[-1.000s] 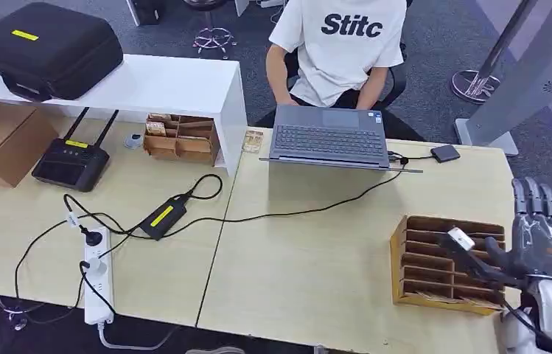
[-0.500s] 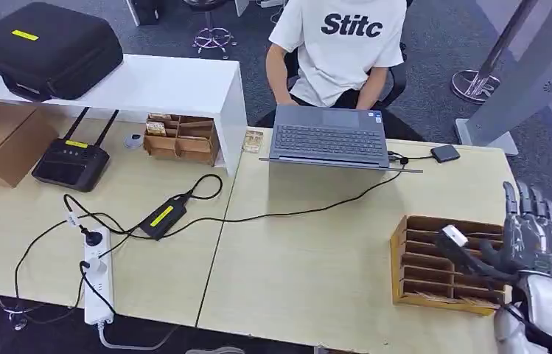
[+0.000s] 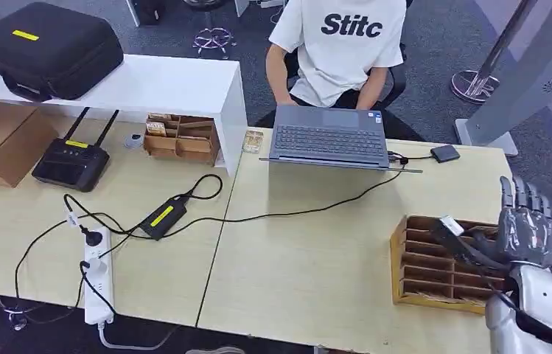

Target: Pass the card to the sensor for recognition and then transmit it.

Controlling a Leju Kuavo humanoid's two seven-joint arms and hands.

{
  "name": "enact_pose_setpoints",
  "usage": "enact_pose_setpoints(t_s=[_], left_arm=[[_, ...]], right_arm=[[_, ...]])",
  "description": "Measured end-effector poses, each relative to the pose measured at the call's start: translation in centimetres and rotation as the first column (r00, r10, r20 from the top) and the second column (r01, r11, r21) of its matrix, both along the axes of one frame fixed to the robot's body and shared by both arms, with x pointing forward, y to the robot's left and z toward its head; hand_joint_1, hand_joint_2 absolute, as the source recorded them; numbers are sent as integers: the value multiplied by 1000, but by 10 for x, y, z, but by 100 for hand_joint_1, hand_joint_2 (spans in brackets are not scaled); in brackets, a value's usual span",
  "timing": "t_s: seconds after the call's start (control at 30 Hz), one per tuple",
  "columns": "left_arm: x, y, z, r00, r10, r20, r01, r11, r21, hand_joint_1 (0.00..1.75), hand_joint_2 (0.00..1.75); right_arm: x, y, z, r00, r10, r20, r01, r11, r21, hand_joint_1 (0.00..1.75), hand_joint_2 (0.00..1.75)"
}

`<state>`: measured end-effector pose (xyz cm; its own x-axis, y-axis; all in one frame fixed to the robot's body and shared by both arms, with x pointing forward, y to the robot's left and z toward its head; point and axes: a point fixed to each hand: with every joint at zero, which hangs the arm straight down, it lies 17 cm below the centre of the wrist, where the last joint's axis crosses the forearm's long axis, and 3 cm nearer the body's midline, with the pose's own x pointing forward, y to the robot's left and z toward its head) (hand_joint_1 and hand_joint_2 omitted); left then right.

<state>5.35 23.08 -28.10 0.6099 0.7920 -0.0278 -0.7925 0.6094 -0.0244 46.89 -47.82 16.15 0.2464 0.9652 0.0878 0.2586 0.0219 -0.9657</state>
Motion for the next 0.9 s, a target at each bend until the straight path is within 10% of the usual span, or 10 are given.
enact_pose_setpoints(t_s=[0.3, 0.57, 0.9], left_arm=[[0, 1, 0, 1000, -1, 0, 1, 1000, 2, 0, 175], [0, 2, 0, 1000, -1, -1, 1, 1000, 3, 0, 175], [-1, 3, 0, 1000, -1, -3, 1, 1000, 5, 0, 175]], right_arm=[[4, 3, -1, 1000, 3, 5, -3, 1000, 7, 0, 175], [1, 1, -10, 1000, 4, -9, -4, 1000, 10, 134, 175], [-5, -3, -19, 1000, -1, -29, 2, 1000, 15, 131, 175]])
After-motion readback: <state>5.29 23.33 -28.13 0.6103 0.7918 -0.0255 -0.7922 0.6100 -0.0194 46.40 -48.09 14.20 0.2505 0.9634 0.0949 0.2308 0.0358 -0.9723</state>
